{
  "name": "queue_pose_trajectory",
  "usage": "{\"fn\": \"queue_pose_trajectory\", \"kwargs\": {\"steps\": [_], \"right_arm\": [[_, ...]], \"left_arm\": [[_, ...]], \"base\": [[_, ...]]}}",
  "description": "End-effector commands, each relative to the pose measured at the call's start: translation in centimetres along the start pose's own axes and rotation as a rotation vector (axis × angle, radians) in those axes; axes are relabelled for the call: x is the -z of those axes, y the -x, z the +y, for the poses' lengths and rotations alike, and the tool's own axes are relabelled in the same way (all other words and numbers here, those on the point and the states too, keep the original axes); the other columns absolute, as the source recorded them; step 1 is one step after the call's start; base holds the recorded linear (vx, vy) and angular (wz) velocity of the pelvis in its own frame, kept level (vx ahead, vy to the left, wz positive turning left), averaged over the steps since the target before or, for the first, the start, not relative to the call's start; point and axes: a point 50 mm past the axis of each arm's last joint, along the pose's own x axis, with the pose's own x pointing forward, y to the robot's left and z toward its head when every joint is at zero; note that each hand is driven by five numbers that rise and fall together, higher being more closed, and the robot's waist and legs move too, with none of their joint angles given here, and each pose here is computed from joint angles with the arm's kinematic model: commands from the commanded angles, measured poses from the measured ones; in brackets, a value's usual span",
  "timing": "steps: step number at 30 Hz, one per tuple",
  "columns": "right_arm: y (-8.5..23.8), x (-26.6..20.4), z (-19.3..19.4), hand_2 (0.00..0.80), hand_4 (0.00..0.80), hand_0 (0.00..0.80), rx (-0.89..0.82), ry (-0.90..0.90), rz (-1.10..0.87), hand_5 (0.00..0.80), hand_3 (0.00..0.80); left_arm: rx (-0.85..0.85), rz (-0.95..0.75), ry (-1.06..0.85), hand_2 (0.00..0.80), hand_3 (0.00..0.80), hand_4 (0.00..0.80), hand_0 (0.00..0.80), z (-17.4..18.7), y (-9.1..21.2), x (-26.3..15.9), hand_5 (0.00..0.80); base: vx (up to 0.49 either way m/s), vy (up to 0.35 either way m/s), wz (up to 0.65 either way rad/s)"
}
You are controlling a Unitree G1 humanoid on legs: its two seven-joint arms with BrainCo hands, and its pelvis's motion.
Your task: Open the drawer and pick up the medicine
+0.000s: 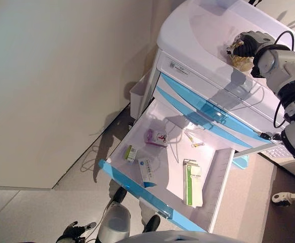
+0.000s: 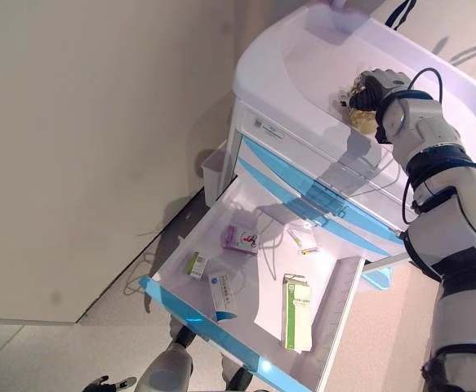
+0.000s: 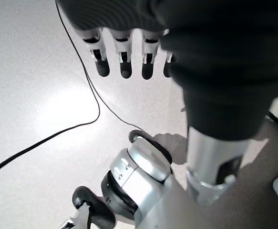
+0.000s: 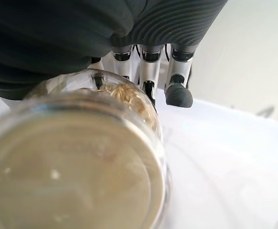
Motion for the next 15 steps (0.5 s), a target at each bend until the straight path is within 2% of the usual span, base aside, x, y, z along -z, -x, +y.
{"fn": "queue_pose_trajectory", "kwargs": {"steps": [1, 5, 15], "right_arm": [[0.8, 3.2, -1.8, 0.800, 0.800, 0.800, 0.039, 0.157, 0.086, 0.800, 0.800], [1.2, 4.0, -2.5, 0.800, 0.800, 0.800, 0.061, 0.212, 0.091, 0.800, 0.800], [2.3, 7.1, -3.8, 0.800, 0.800, 0.800, 0.122, 0.208, 0.176, 0.800, 0.800]], "left_arm": [[-0.021, -0.017, -0.044, 0.000, 0.000, 0.000, 0.000, 0.9, 0.0, -0.2, 0.000], [-0.017, -0.021, -0.047, 0.000, 0.000, 0.000, 0.000, 0.8, 0.0, -0.2, 0.000], [-0.015, -0.031, -0.053, 0.000, 0.000, 0.000, 0.000, 0.5, 0.0, -0.3, 0.000]], "base": [[0.013, -0.002, 0.04], [0.003, -0.001, 0.02], [0.003, 0.000, 0.01]]}}
